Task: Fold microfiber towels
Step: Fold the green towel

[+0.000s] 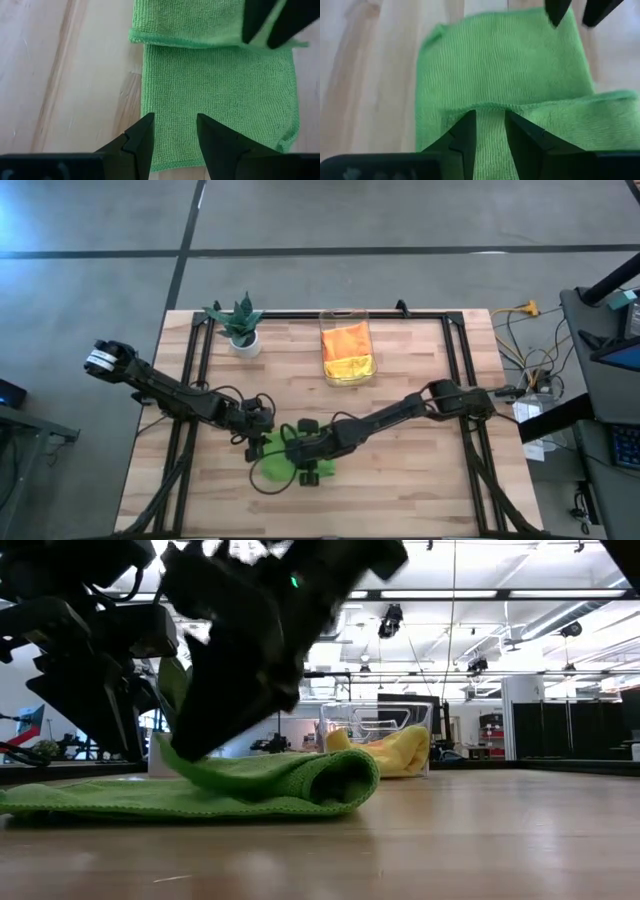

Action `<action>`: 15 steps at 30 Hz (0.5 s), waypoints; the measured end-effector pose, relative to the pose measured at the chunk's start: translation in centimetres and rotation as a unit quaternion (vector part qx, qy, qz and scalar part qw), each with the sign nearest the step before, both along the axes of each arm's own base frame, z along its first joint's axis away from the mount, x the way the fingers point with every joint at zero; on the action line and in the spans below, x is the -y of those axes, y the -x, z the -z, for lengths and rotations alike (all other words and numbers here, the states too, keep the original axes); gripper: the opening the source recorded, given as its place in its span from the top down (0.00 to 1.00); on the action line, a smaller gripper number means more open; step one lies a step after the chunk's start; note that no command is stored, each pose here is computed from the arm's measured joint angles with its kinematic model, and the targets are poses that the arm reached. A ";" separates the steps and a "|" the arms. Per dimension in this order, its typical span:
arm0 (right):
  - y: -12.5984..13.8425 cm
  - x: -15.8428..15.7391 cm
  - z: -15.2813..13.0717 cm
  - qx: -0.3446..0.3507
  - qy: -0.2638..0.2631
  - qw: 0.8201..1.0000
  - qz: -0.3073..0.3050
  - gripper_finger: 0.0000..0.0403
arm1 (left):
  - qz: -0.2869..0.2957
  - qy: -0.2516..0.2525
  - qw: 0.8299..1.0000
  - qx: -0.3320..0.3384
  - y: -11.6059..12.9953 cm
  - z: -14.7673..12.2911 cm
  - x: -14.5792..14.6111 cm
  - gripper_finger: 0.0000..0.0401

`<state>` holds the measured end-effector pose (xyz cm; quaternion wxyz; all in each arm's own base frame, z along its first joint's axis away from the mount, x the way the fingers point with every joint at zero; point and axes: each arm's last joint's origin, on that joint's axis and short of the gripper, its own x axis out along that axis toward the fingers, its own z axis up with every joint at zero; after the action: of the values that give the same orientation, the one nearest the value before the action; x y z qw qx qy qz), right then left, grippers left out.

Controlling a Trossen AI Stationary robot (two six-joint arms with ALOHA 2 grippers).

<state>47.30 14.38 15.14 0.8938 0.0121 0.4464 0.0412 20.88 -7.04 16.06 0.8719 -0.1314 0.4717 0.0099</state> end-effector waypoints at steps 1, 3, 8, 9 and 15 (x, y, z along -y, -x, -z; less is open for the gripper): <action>-0.2 0.0 -0.4 -0.005 0.001 1.000 0.001 0.76 | 0.000 0.000 1.000 0.000 0.0 0.0 0.0 0.67; -0.3 0.0 -1.2 -0.021 0.003 1.000 0.011 0.76 | 0.001 0.000 1.000 0.000 0.0 0.0 0.0 0.67; -0.4 0.9 -1.9 -0.041 -0.007 0.997 0.065 0.78 | 0.002 0.000 1.000 -0.002 0.1 0.1 0.0 0.67; -0.5 1.1 -2.1 -0.037 -0.016 0.996 0.077 0.78 | 0.002 -0.001 1.000 -0.003 0.1 0.1 0.0 0.67; -0.9 1.4 -2.1 -0.047 -0.101 0.982 0.152 0.76 | -0.003 -0.003 1.000 -0.023 0.9 1.2 -0.2 0.67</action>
<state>48.21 12.95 17.20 0.8618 0.1719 0.4745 -0.0512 19.98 -6.84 14.82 0.8614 -0.1297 0.4907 0.0171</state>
